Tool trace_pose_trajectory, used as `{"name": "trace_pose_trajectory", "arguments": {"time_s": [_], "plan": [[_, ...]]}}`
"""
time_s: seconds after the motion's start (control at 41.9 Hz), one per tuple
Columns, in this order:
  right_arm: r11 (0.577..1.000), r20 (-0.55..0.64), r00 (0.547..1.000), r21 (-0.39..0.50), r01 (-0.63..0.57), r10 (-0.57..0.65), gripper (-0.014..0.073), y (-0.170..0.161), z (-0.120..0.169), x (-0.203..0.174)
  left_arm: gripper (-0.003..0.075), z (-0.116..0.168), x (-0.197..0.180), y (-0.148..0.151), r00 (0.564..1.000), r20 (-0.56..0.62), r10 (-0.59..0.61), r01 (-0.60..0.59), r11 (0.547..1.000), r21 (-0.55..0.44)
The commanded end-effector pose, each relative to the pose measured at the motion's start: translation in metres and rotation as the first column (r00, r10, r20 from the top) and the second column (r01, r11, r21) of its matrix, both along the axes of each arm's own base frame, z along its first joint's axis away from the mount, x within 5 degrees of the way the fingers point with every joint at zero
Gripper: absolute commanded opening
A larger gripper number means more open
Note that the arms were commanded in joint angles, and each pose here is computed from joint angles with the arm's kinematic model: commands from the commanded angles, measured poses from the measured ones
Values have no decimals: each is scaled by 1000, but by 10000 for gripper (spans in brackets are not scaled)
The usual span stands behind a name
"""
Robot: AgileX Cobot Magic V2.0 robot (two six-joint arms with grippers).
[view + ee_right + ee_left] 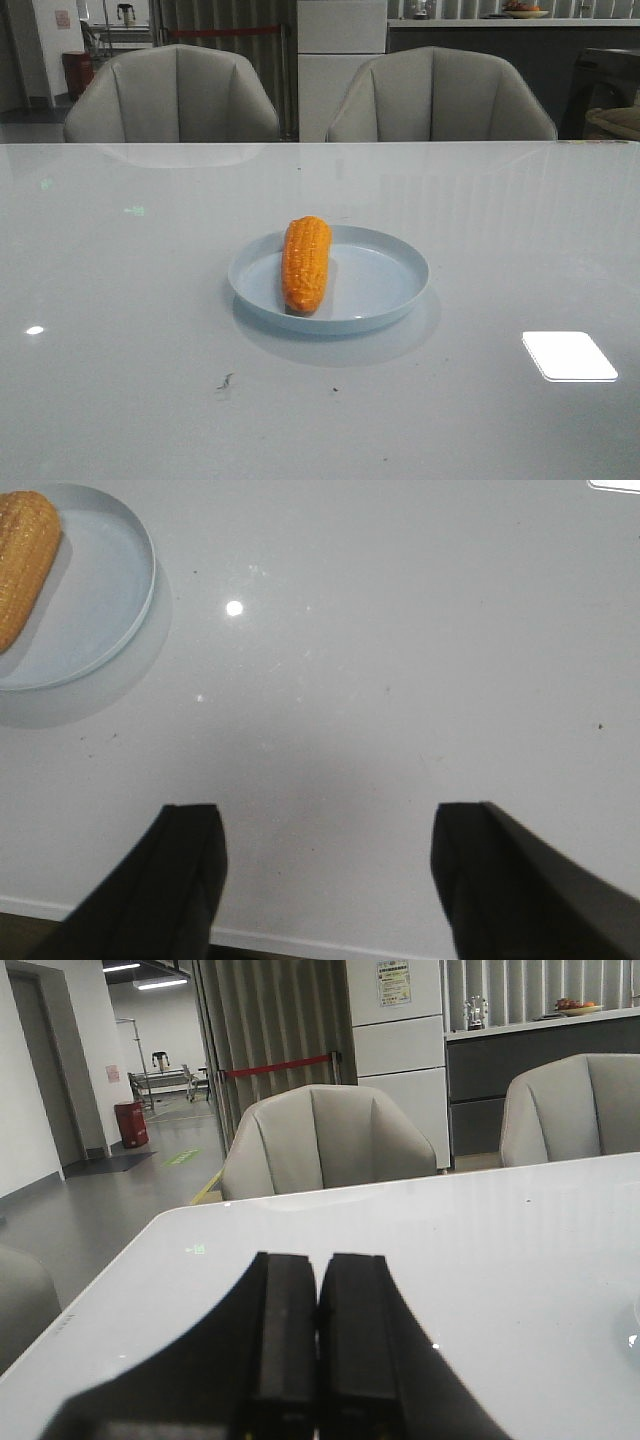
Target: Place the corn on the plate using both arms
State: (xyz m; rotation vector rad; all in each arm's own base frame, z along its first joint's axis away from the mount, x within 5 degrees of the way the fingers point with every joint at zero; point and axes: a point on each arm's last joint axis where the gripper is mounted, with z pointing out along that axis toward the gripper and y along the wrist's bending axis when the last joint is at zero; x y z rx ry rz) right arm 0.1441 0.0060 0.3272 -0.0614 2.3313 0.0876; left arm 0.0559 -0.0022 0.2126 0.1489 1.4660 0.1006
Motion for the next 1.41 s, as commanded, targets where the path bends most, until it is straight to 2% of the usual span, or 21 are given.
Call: {"name": "trace_pose_trajectory", "arguments": {"time_s": [0.0, 0.382, 0.693, 0.765, 0.932, 1.027, 1.195, 1.386], "plan": [[1000, 92, 996, -1, 2, -2, 538, 0, 13, 3, 96, -3, -1, 0, 998, 70, -2, 4, 1000, -16], [1000, 90, 996, -1, 2, -2, 538, 0, 13, 3, 96, -3, -1, 0, 998, 70, -2, 4, 1000, -16], [1000, 253, 967, -9, 4, -1, 526, 0, 31, -36, 96, -3, -1, 0, 998, 70, -2, 4, 1000, -16], [1000, 287, 958, -9, 7, -4, 452, 0, 29, -44, 96, -3, -1, 0, 998, 70, -2, 4, 1000, -16], [1000, 386, 923, -6, 16, -13, 160, 0, 15, -65, 96, -3, -1, 0, 998, 70, -2, 4, 1000, -16], [1000, 458, 889, 5, 19, -19, 43, 0, 6, -78, 96, -3, -1, 0, 998, 70, -2, 4, 1000, -16], [999, 618, 785, 24, 32, -40, 55, -1, -6, -98, 96, -3, -1, 0, 998, 70, -2, 4, 1000, -16], [996, 791, 605, 74, 48, -88, 55, -3, -30, -110, 96, -3, -1, 0, 998, 70, -2, 4, 1000, -16]]}}
